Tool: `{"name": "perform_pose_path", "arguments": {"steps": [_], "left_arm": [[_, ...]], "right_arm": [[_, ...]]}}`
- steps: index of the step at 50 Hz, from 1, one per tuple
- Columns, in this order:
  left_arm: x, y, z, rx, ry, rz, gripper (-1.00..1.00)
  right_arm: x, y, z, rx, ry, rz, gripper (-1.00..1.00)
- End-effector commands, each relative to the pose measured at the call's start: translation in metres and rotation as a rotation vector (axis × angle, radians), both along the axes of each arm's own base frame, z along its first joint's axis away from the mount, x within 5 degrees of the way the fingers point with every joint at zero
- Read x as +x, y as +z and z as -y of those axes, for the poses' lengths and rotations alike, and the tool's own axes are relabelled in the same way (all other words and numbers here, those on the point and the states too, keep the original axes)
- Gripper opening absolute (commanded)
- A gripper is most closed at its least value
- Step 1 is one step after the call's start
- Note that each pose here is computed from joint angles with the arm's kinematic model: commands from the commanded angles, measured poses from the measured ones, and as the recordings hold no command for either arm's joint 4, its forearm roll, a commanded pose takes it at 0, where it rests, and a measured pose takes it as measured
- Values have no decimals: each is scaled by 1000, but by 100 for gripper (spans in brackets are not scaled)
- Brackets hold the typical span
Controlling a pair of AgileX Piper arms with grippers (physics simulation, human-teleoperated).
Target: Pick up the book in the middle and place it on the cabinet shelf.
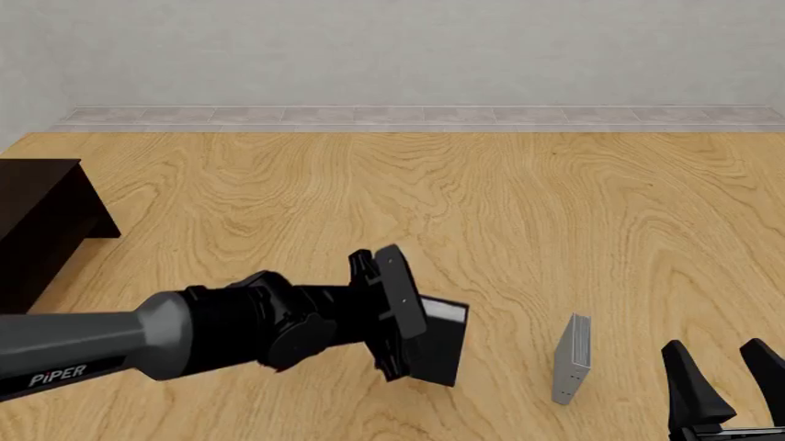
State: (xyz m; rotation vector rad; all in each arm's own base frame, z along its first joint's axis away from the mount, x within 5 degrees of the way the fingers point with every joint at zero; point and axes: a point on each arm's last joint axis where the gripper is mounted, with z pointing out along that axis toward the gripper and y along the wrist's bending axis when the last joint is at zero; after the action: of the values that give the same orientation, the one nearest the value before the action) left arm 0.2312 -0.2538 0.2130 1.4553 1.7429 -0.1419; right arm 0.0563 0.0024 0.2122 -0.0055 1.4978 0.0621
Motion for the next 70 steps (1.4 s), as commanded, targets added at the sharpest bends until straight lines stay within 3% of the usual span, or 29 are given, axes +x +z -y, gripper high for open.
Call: {"name": "perform_pose_path", "arguments": {"steps": [1,9,10,24,31,48,57,70], "left_arm": [[1,-24,-1,54,25,-83,100],[-2,-25,2,45,42,-118,100],[-4,-25,4,43,42,-125,-100],[-25,-21,6,50,-9,-126,-100],[-23,-11,2,45,-17,-99,-100],[-42,23,-1,-14,-81,-15,-100],[-42,44,-17,-93,-73,92,-100],[-44,56,-42,-122,-69,221,-100]], "right_arm": [[0,0,0,3,0,0,100],[0,0,0,6,0,0,100],[0,0,0,6,0,0,100],[0,0,0,5,1,0,100],[0,0,0,6,1,1,100],[0,0,0,7,1,2,100],[0,0,0,0,5,3,100],[0,0,0,-4,6,3,100]]}}
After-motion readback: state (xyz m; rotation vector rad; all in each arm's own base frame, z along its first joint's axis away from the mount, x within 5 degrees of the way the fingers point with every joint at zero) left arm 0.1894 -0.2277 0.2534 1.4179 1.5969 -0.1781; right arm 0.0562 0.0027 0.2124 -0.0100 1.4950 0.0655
